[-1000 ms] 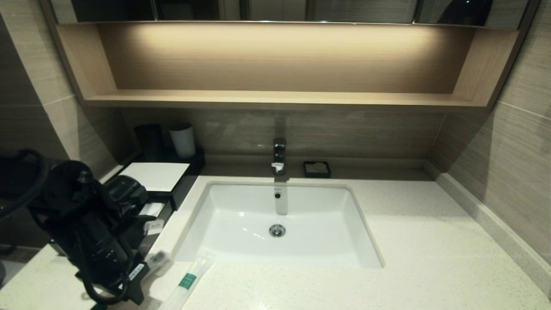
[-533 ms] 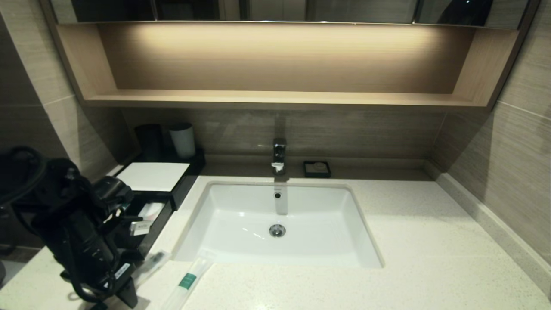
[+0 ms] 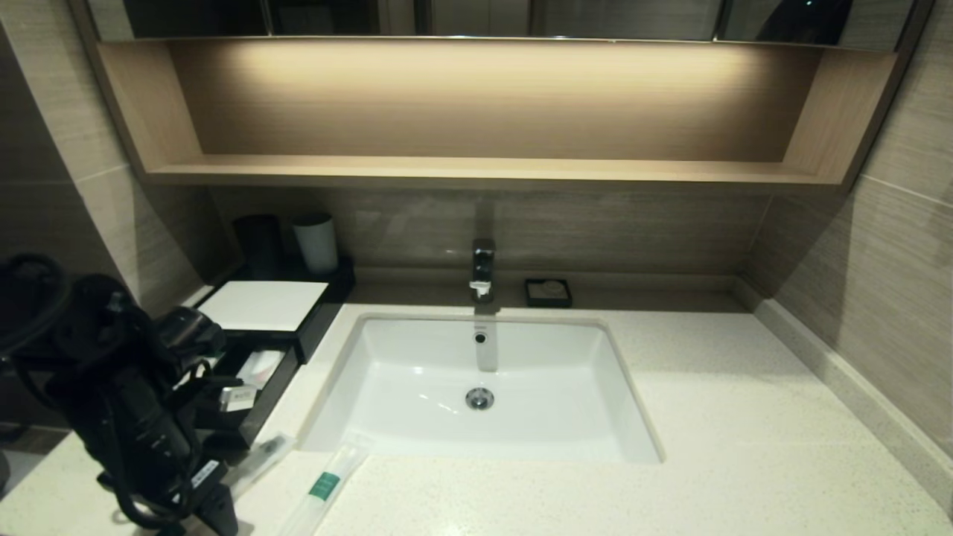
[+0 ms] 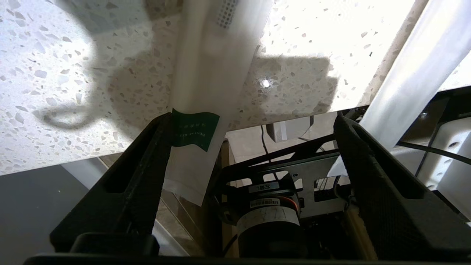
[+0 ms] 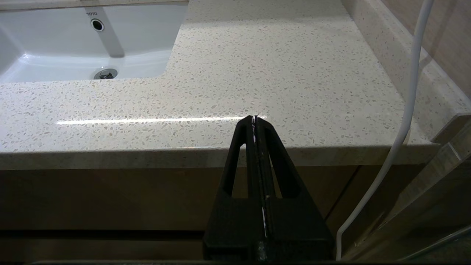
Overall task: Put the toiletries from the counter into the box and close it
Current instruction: Pick up the bathroom toiletry
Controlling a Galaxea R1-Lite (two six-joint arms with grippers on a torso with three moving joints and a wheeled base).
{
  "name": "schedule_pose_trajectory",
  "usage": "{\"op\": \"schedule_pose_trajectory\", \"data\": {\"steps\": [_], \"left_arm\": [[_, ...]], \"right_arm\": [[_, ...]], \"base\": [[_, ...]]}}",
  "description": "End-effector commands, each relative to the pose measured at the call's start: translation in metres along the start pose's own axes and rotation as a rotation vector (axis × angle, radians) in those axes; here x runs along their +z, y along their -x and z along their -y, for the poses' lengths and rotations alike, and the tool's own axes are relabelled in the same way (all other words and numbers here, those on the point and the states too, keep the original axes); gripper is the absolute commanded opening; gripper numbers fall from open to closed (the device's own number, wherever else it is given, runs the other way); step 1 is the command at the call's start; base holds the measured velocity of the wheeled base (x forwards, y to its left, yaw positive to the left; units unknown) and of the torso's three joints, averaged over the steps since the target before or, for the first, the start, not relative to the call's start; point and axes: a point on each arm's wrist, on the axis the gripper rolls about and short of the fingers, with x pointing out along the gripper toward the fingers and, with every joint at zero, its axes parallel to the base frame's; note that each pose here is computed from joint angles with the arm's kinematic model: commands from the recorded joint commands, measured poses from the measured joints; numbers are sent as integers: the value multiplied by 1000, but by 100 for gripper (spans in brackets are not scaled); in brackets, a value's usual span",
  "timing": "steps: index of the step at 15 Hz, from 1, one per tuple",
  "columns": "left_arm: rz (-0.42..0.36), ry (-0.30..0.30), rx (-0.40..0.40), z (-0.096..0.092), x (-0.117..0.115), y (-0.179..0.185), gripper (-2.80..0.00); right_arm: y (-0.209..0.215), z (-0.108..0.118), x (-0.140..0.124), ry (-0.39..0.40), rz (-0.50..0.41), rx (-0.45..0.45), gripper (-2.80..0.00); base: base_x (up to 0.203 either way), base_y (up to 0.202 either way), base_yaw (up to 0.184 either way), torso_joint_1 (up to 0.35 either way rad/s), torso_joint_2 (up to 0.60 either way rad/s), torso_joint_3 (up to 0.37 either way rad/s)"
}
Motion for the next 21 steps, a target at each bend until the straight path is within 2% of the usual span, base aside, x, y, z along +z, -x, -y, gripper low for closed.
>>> {"op": "schedule_pose_trajectory", "data": {"steps": [1, 4, 7, 10, 11, 17, 21], "left_arm": [[-36, 5, -5, -3, 5, -9, 0], [-56, 22, -10, -10, 7, -14, 0], [-43, 49, -12, -20, 8, -20, 0], [-35, 40, -13, -26, 6, -22, 0], [-34, 36, -14, -27, 6, -22, -280], [-3, 31, -17, -24, 3, -15, -280], [65, -41, -1, 1, -11, 18, -280]], "right_arm": [[0, 0, 0, 0, -1, 0, -280], [0, 0, 0, -1, -3, 0, -280], [0, 0, 0, 0, -2, 0, -280], [0, 0, 0, 0, -3, 0, -280], [0, 0, 0, -1, -3, 1, -280], [0, 0, 0, -1, -3, 0, -280], [0, 0, 0, 0, -1, 1, -280]], "base": [[0, 0, 0, 0, 0, 0], [0, 0, 0, 0, 0, 0], [0, 0, 0, 0, 0, 0], [0, 0, 0, 0, 0, 0], [0, 0, 0, 0, 0, 0], [0, 0, 0, 0, 0, 0], [0, 0, 0, 0, 0, 0]]}}
